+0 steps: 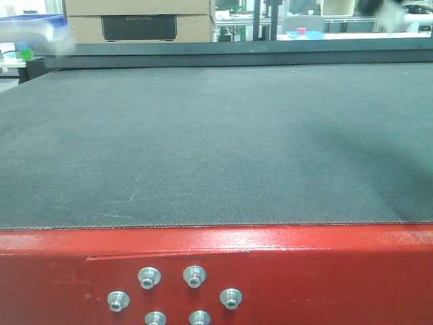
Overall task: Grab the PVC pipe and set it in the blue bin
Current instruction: 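Close both grippers on the pipe pieces and lift them off the bench, then hold both pipe pieces raised above the bench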
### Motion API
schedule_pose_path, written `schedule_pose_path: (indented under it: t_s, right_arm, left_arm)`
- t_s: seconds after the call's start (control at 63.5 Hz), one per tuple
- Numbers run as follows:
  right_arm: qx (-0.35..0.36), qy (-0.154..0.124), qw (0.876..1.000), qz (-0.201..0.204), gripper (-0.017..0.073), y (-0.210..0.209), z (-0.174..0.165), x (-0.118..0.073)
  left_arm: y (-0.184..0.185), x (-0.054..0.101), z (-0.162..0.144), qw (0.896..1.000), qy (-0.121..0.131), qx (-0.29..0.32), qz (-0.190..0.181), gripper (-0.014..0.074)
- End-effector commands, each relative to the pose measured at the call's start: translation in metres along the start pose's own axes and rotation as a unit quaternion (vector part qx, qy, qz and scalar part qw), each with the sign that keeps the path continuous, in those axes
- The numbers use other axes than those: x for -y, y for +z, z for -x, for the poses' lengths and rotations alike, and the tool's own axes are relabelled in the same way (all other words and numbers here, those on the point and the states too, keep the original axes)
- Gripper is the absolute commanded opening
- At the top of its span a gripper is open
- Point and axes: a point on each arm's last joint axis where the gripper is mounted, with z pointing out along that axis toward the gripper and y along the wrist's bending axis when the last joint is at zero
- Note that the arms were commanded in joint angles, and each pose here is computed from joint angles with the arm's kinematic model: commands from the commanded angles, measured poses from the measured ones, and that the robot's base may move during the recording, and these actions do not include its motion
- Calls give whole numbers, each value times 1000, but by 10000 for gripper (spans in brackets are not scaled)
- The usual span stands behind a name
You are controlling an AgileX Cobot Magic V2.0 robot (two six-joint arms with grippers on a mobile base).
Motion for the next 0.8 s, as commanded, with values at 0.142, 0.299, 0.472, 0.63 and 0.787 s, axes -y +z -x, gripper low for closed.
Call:
schedule_pose_path:
  t_s: [0.142,0.299,0.472,0.63,0.787]
  right_arm:
    - [155,-5,988,4,-167,-34,0,0]
    - [235,-3,972,5,-167,-43,-24,2]
    - [313,-2,950,6,-167,-50,-64,5]
    - [348,-2,937,7,-167,-64,-106,8]
    - [379,-3,925,10,-167,-88,-138,9]
  left_arm:
    - [-78,60,-1,986,-15,158,-55,-111]
    - [-102,79,-21,963,-16,258,-72,-111]
    - [-107,79,-61,941,-12,330,-75,-111]
    - [-112,73,-101,913,-19,402,-73,-111]
    - [-122,68,-140,898,-23,432,-76,-111]
